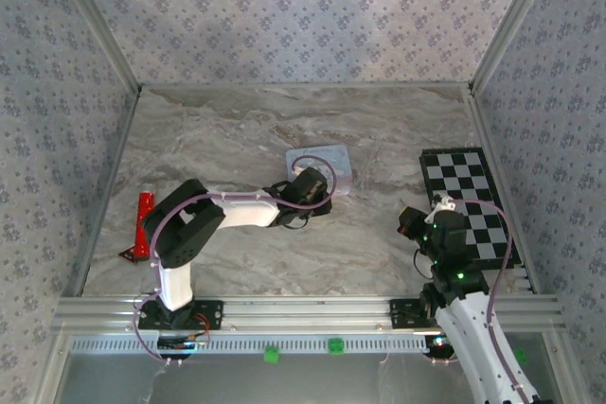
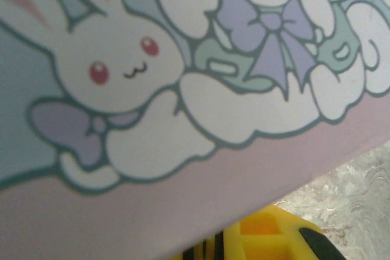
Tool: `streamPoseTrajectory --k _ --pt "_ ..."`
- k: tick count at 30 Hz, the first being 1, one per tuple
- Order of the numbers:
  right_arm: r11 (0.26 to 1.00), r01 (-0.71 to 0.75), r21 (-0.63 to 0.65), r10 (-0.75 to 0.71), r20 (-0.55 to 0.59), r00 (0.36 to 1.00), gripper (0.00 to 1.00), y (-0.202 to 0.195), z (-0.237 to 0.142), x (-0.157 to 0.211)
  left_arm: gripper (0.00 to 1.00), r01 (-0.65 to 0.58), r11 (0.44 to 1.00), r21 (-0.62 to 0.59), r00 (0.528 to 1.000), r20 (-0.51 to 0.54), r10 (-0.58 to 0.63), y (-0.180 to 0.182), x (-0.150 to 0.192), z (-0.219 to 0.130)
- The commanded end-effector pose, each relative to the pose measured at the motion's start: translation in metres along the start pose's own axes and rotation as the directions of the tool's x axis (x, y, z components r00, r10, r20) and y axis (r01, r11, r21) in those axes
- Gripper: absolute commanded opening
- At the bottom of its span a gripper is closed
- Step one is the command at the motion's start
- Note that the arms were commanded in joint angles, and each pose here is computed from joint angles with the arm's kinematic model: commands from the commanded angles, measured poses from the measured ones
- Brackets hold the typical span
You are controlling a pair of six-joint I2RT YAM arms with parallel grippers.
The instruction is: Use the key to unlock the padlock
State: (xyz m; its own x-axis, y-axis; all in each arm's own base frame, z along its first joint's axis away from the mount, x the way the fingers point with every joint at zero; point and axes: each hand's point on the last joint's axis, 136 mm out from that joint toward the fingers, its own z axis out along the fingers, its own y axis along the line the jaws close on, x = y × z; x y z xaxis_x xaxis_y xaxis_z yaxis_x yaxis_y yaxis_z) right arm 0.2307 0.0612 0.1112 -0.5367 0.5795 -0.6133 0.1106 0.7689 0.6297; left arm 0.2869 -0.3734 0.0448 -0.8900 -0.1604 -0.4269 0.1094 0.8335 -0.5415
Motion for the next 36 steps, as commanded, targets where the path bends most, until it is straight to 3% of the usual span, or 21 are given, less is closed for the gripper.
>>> streamPoseTrajectory --k 1,6,18,30,36 --pt "0.986 -0.148 -0.081 0.138 -0.114 0.984 0.0 0.014 0.007 0.022 0.09 0.036 0.993 0.114 0.999 0.014 -0.038 -0.026 -0.006 -0.008" --pt "0.97 -0.205 -0.129 0.178 -0.194 0.965 0.0 0.036 0.014 0.035 0.09 0.092 0.977 0.191 0.996 -0.012 -0.091 -0.042 -0.007 -0.014" --pt "0.922 -0.352 -0.164 0.262 -0.404 0.876 0.0 0.068 0.035 0.081 0.08 0.272 0.922 0.278 0.961 -0.025 -0.276 -0.028 -0.017 -0.016" --pt "0.884 -0.429 -0.184 0.308 -0.462 0.832 0.0 0.096 0.053 0.102 0.08 0.298 0.895 0.333 0.951 -0.023 -0.308 -0.024 -0.022 -0.02" --pt "0.841 -0.507 -0.19 0.351 -0.521 0.778 0.0 0.115 0.068 0.103 0.08 0.332 0.86 0.388 0.937 -0.032 -0.347 -0.028 -0.027 -0.022"
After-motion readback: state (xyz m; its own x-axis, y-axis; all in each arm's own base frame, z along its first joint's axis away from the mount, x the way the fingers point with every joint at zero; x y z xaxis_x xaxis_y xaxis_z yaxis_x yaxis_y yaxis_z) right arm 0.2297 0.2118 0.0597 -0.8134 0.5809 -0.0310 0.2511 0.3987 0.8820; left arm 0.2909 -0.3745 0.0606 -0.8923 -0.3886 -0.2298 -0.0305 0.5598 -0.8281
